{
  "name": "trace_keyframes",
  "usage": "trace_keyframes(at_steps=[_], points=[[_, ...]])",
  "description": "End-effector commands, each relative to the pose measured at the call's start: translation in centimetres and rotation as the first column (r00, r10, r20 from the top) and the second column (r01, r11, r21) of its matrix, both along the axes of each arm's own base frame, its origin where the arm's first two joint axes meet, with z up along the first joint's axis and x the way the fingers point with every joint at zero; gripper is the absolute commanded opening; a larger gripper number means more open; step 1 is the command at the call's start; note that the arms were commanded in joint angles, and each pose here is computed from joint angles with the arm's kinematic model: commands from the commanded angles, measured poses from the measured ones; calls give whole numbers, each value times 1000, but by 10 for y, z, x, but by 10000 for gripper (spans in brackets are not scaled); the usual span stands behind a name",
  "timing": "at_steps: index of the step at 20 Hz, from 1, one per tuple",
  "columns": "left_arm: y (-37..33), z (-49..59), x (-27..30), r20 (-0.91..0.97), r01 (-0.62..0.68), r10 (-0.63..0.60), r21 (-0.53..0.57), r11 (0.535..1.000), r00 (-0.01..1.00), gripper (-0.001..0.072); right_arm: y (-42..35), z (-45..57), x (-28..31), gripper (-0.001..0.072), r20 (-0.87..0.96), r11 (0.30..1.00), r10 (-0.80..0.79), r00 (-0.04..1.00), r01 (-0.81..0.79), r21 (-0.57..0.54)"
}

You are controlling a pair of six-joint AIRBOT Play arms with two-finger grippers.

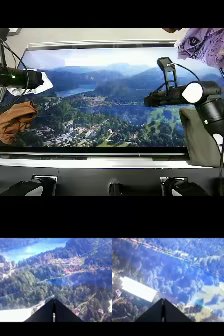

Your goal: Fold the clothes and pants, and hang the long-sleeved shirts on hangers.

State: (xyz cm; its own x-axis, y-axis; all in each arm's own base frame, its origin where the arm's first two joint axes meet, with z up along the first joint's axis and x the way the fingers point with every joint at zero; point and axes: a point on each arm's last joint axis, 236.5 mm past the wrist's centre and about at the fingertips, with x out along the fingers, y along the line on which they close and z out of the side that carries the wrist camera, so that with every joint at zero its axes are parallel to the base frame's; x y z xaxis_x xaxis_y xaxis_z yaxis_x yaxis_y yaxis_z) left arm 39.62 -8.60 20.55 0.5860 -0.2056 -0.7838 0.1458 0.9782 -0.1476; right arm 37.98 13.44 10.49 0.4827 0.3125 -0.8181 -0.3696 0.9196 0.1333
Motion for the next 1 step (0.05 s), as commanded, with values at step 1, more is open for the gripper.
trace_keyframes(at_steps=[1], points=[[0,0,0,1,1,-1,0,1000,1000,18,0,1,0,30,1,1000,1,1000,-1,0]])
